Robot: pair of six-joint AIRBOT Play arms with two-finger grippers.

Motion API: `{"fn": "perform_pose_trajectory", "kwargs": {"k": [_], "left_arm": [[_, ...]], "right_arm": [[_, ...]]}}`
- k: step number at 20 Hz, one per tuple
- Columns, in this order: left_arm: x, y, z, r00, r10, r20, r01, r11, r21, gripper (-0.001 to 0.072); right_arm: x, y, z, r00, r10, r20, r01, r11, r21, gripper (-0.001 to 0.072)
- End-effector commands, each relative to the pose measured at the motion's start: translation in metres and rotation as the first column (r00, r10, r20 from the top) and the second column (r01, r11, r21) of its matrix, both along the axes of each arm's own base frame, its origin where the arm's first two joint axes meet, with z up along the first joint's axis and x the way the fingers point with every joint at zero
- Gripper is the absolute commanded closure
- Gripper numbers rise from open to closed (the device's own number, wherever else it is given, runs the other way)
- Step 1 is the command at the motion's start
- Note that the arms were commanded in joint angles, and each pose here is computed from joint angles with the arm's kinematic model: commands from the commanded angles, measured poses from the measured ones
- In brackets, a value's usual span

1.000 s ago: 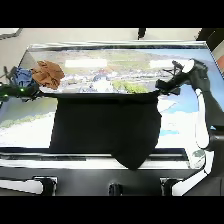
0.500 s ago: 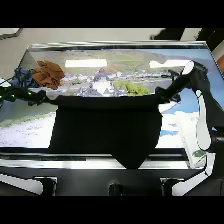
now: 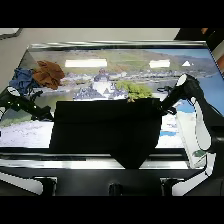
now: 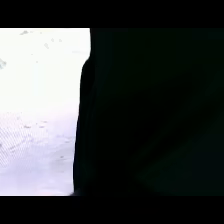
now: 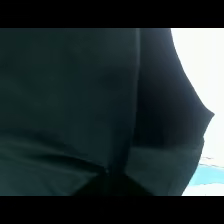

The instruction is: Fold the shirts.

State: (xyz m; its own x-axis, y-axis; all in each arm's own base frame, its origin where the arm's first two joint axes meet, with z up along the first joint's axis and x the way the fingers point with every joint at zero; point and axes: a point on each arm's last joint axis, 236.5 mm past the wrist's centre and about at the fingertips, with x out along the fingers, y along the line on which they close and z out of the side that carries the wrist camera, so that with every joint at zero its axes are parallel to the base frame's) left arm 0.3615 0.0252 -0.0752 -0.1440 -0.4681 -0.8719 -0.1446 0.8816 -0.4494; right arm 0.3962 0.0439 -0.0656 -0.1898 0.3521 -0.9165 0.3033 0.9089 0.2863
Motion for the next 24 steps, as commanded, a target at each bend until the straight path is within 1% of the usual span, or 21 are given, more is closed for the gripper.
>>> {"fn": "perform_pose_trajectory", "kwargs": {"k": [1, 2, 4, 7, 8, 10, 12, 15, 17, 21, 22, 23, 24], "left_arm": [[-0.003, 0.003, 0.006, 0.999, 0.03, -0.014, -0.03, 1.0, -0.004, 0.03], [-0.003, 0.008, 0.013, 0.999, 0.037, -0.006, -0.038, 0.999, -0.002, 0.0302], [-0.011, 0.019, 0.027, 0.999, 0.051, -0.006, -0.051, 0.999, 0.007, 0.0302], [-0.043, 0.024, 0.029, 0.995, 0.098, -0.032, -0.098, 0.995, 0.009, 0.0302], [-0.063, 0.022, 0.021, 0.991, 0.12, -0.052, -0.12, 0.993, 0.014, 0.0302], [-0.104, 0.022, 0.001, 0.984, 0.155, -0.083, -0.152, 0.988, 0.038, 0.0306], [-0.139, 0.017, -0.011, 0.977, 0.182, -0.108, -0.18, 0.983, 0.024, 0.0306], [-0.169, 0.008, -0.026, 0.967, 0.208, -0.147, -0.21, 0.978, 0.002, 0.0307], [-0.172, 0.003, -0.033, 0.966, 0.213, -0.147, -0.216, 0.976, -0.003, 0.0308], [-0.157, -0.002, -0.038, 0.964, 0.247, -0.099, -0.249, 0.968, -0.012, 0.0313], [-0.154, -0.003, -0.038, 0.962, 0.258, -0.088, -0.26, 0.965, -0.018, 0.0341], [-0.151, -0.007, -0.038, 0.96, 0.266, -0.083, -0.27, 0.962, -0.031, 0.0393], [-0.15, -0.012, -0.039, 0.958, 0.272, -0.084, -0.277, 0.96, -0.044, 0.0401]], "right_arm": [[-0.004, -0.001, 0.009, 1.0, 0.002, 0.001, -0.002, 1.0, 0.014, 0.0339], [-0.01, -0.007, 0.02, 1.0, 0.031, 0.001, -0.031, 0.999, 0.016, 0.0319], [-0.024, -0.031, 0.038, 1.0, 0.021, -0.015, -0.021, 1.0, -0.01, 0.0317], [-0.054, -0.055, 0.043, 1.0, -0.008, -0.012, 0.007, 0.996, -0.095, 0.0317], [-0.067, -0.052, 0.037, 1.0, -0.019, -0.005, 0.018, 0.996, -0.093, 0.0317], [-0.093, -0.034, 0.024, 0.999, -0.032, 0.023, 0.033, 0.998, -0.045, 0.0317], [-0.118, -0.025, 0.014, 0.999, -0.028, 0.024, 0.029, 0.999, -0.026, 0.0317], [-0.136, -0.022, 0.011, 1.0, 0.003, 0.021, -0.003, 1.0, -0.019, 0.0318], [-0.138, -0.022, 0.011, 1.0, 0.007, 0.016, -0.007, 1.0, -0.016, 0.0318], [-0.143, -0.021, 0.013, 0.999, 0.037, 0.004, -0.037, 0.999, -0.005, 0.0318], [-0.145, -0.02, 0.013, 0.999, 0.041, -0.003, -0.041, 0.999, -0.003, 0.0318], [-0.147, -0.02, 0.013, 0.999, 0.047, -0.009, -0.047, 0.999, 0.001, 0.0318], [-0.148, -0.02, 0.014, 0.999, 0.05, -0.012, -0.05, 0.999, 0.001, 0.0318]]}}
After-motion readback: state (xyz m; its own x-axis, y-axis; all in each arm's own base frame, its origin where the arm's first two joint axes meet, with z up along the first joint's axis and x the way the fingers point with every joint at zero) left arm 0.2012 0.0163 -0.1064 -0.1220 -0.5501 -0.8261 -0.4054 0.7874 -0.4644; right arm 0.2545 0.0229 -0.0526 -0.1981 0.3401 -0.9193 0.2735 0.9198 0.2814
